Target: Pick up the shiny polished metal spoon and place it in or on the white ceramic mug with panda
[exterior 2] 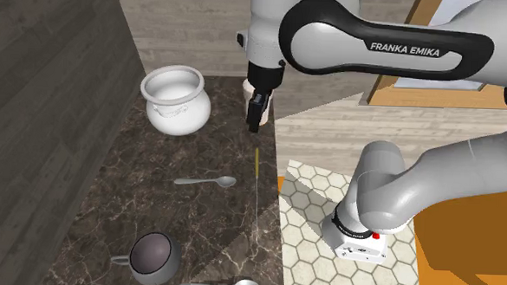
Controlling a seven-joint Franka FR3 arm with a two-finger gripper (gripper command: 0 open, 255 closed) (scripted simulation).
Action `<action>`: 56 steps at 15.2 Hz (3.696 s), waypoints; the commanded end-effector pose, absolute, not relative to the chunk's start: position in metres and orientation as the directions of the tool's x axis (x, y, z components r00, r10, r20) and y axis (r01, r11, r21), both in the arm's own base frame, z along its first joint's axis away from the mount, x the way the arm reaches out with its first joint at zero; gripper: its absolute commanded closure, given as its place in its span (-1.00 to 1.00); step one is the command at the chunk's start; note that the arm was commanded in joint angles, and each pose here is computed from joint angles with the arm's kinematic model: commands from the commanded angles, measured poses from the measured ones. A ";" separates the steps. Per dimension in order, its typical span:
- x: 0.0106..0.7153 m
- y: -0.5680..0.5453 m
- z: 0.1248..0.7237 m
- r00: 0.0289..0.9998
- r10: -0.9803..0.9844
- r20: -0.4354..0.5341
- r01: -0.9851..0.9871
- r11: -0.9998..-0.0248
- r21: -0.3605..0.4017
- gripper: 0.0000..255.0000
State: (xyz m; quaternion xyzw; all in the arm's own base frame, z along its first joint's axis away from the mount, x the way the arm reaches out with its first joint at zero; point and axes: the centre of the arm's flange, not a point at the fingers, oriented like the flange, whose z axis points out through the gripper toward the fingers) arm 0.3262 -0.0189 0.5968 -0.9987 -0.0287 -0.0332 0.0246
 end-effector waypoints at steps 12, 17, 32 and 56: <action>0.391 0.008 0.477 0.986 0.075 0.148 0.089 -0.992 -0.087 -1.00; 0.423 0.023 0.424 0.979 0.083 0.185 0.103 -0.989 -0.104 -1.00; 0.466 0.046 0.333 0.971 0.090 0.222 0.119 -0.986 -0.121 -1.00; 0.466 0.046 0.375 0.971 0.090 0.222 0.119 -0.986 -0.121 1.00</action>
